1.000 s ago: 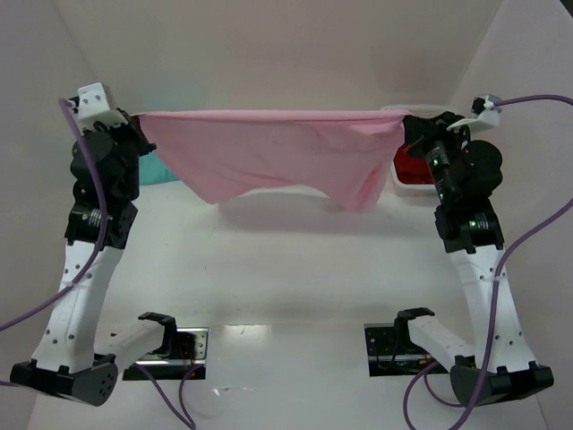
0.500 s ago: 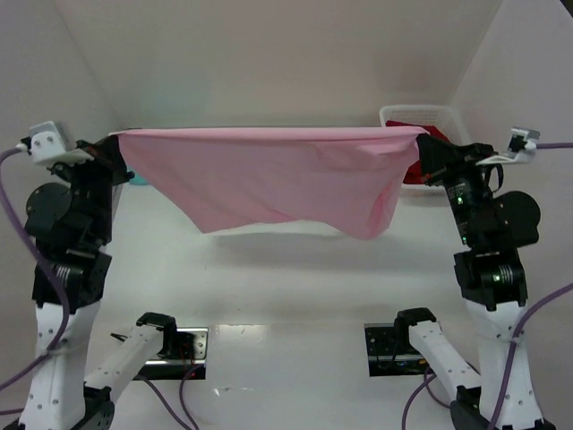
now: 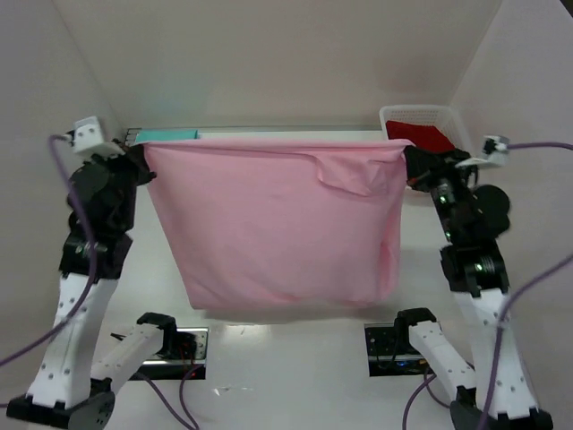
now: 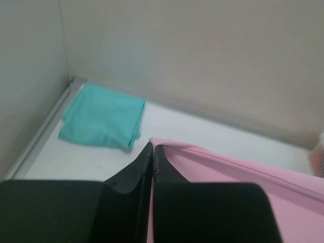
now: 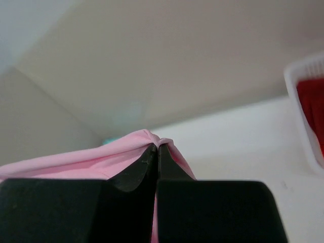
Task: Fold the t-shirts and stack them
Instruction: Flatten out the tshirt
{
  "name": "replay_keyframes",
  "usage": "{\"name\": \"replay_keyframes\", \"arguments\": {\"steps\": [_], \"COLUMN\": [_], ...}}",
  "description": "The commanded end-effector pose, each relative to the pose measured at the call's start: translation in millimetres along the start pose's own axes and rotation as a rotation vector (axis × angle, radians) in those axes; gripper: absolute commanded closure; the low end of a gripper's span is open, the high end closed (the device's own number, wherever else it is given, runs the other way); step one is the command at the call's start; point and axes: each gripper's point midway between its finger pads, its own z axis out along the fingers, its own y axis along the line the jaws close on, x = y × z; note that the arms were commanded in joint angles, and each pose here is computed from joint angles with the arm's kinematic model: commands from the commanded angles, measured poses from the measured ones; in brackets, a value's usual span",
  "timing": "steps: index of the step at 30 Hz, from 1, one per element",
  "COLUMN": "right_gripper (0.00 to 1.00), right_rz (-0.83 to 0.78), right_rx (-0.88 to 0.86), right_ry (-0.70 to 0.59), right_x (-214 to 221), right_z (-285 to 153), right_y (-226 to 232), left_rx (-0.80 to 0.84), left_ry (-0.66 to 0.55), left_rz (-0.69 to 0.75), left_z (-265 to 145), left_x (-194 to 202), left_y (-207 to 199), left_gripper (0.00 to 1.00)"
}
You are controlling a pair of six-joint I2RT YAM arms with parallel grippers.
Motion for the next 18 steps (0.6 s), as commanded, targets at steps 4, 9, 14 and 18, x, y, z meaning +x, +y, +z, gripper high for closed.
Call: {"name": "replay_keyframes", "arguments": {"steps": [4, 9, 14, 18], "right_gripper": [1.00, 1.00, 1.00, 1.00], "right_rz": [0.053, 0.025, 0.011, 0.012], "right_rx": [0.286, 0.399, 0.429, 0.440], "right_ry": [0.189, 0.209, 0.242, 0.274], "right_x": [130, 160, 179, 193], "right_z": [53, 52, 64, 70], "right_y": [-115, -156, -174, -182], "left_rx": [-0.143, -0.180, -0.233, -0.221], "left_ry": [0.187, 0.298, 0.406, 0.397], "left_rz": [0.041, 0.064, 0.114, 0.108], "left_z": [58, 74, 94, 108], "left_x": [110, 180, 226, 231], "left_y": [27, 40, 50, 45], "left_gripper": [1.00, 1.00, 1.00, 1.00]}}
